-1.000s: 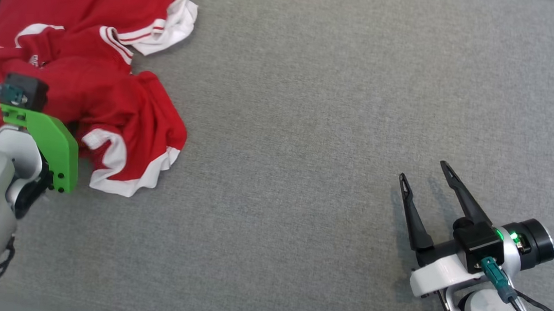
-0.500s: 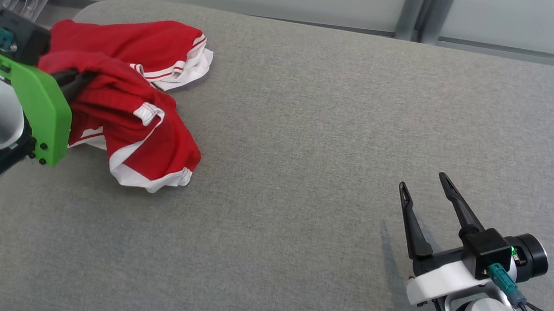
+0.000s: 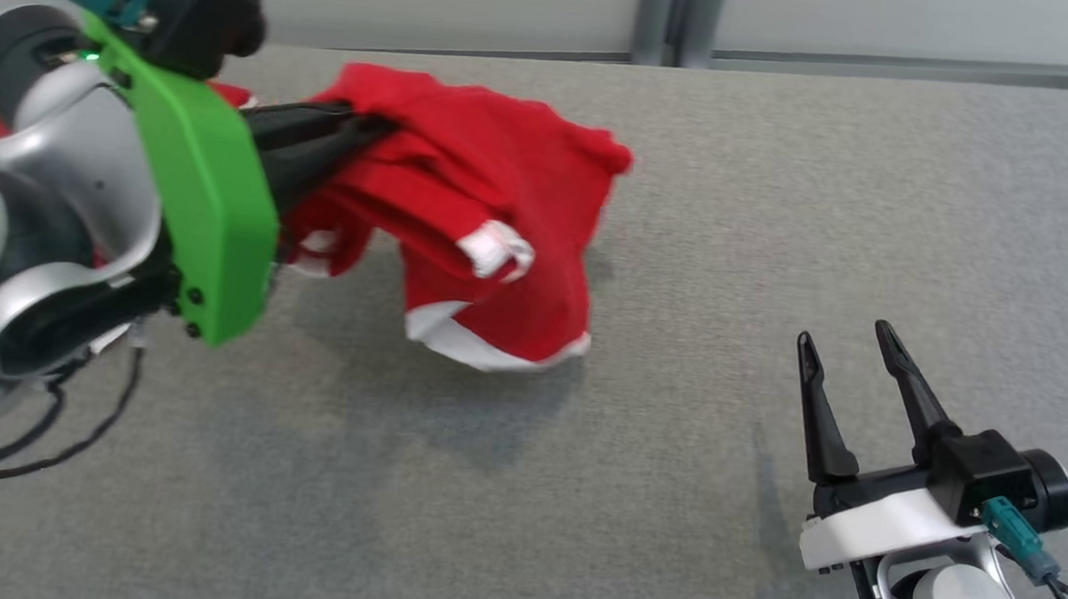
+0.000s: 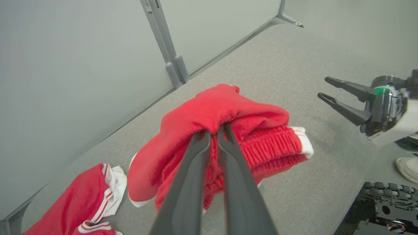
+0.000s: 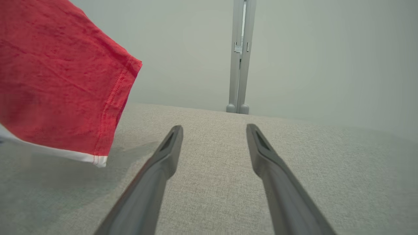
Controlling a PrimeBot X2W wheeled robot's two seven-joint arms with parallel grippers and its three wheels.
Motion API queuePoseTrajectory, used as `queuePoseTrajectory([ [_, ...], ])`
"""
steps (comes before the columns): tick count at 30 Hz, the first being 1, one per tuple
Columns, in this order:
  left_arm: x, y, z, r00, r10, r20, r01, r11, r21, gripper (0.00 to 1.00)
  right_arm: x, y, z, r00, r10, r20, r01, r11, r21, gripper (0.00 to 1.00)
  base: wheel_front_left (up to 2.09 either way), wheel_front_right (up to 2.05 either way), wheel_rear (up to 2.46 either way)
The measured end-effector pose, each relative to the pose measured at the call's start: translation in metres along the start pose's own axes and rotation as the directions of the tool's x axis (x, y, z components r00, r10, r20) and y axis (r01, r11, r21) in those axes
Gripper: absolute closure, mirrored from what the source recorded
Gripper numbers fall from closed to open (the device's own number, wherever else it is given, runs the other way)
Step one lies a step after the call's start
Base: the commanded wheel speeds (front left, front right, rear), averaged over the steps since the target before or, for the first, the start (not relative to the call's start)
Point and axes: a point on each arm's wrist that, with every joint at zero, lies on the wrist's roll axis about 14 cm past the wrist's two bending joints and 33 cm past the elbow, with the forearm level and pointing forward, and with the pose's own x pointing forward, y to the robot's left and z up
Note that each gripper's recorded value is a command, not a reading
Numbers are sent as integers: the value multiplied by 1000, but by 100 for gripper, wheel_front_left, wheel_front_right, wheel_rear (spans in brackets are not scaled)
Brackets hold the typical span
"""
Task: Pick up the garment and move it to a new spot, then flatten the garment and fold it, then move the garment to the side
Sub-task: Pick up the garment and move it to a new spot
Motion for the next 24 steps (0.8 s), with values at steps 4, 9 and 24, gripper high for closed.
queuePoseTrajectory([
  [4,31,-53,36,980,-172,98,177,983,-41,100,-14,-27,6,996,-87,10,87,996,4,0,0,0,0],
  [9,65,-89,43,955,-272,115,277,960,-37,100,-33,-53,9,985,-174,9,174,985,1,0,0,0,0],
  [24,170,-70,-79,963,-211,-167,153,939,-309,100,-93,-110,15,921,-389,-10,388,921,-30,0,0,0,0],
])
